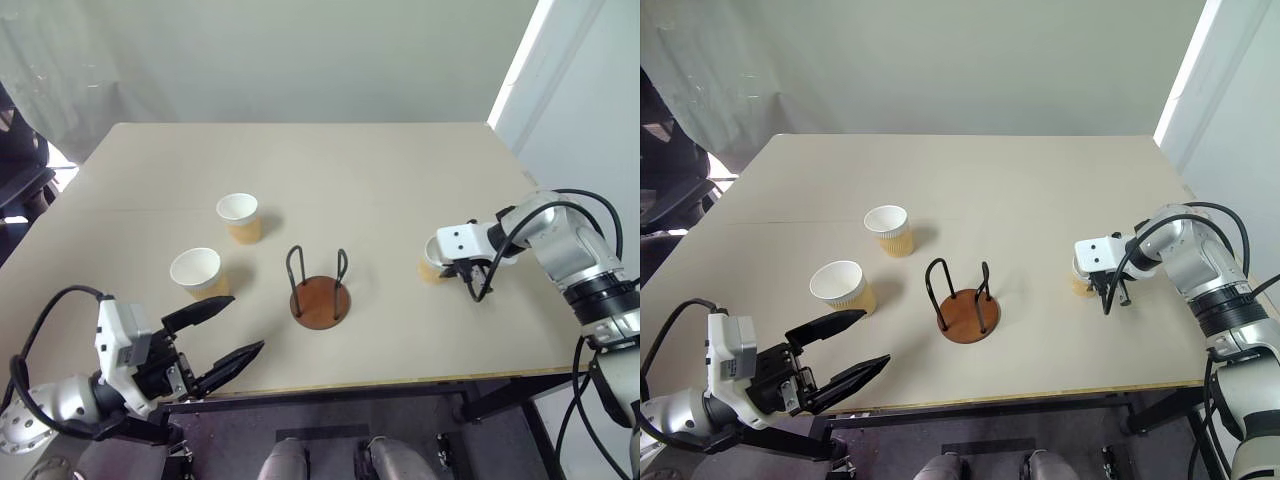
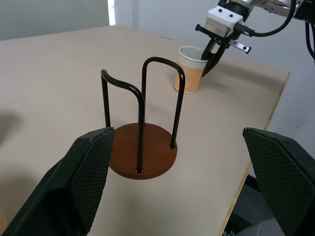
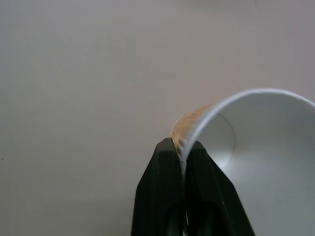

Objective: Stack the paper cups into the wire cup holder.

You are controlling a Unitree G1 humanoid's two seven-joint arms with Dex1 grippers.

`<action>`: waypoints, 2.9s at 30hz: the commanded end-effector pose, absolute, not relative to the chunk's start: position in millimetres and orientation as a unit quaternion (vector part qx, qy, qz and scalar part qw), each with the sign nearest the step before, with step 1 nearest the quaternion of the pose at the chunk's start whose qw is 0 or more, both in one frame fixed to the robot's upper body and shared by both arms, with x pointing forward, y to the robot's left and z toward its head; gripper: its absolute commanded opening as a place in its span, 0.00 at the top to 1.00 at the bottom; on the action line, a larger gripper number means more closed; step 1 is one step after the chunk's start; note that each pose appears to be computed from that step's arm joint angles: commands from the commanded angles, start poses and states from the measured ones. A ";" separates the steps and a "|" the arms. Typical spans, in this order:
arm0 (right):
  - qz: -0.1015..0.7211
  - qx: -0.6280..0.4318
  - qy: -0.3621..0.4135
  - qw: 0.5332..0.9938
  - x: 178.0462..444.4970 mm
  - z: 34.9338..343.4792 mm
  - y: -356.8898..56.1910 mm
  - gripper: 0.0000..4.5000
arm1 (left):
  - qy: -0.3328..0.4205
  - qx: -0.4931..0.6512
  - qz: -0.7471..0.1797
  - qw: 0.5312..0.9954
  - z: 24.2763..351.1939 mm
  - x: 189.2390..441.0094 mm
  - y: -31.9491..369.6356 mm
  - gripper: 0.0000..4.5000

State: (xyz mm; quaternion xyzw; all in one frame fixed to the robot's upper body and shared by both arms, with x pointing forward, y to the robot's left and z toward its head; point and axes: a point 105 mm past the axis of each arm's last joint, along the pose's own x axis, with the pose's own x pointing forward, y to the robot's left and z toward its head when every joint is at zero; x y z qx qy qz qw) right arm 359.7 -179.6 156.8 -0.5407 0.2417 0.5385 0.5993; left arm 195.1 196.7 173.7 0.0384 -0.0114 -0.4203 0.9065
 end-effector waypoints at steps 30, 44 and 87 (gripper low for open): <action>0.714 -0.426 -0.098 0.547 292.4 288.4 -10.4 0.99 | -0.016 0.051 -0.424 0.904 173.6 193.9 194.5 0.00; 0.721 -0.479 -0.084 0.493 289.5 267.4 -4.9 0.99 | -0.013 0.052 -0.409 0.911 171.0 189.5 196.5 0.00; 0.711 -0.547 -0.061 0.438 296.6 249.8 -9.9 0.99 | -0.075 0.042 -0.395 0.915 198.2 191.9 201.8 0.00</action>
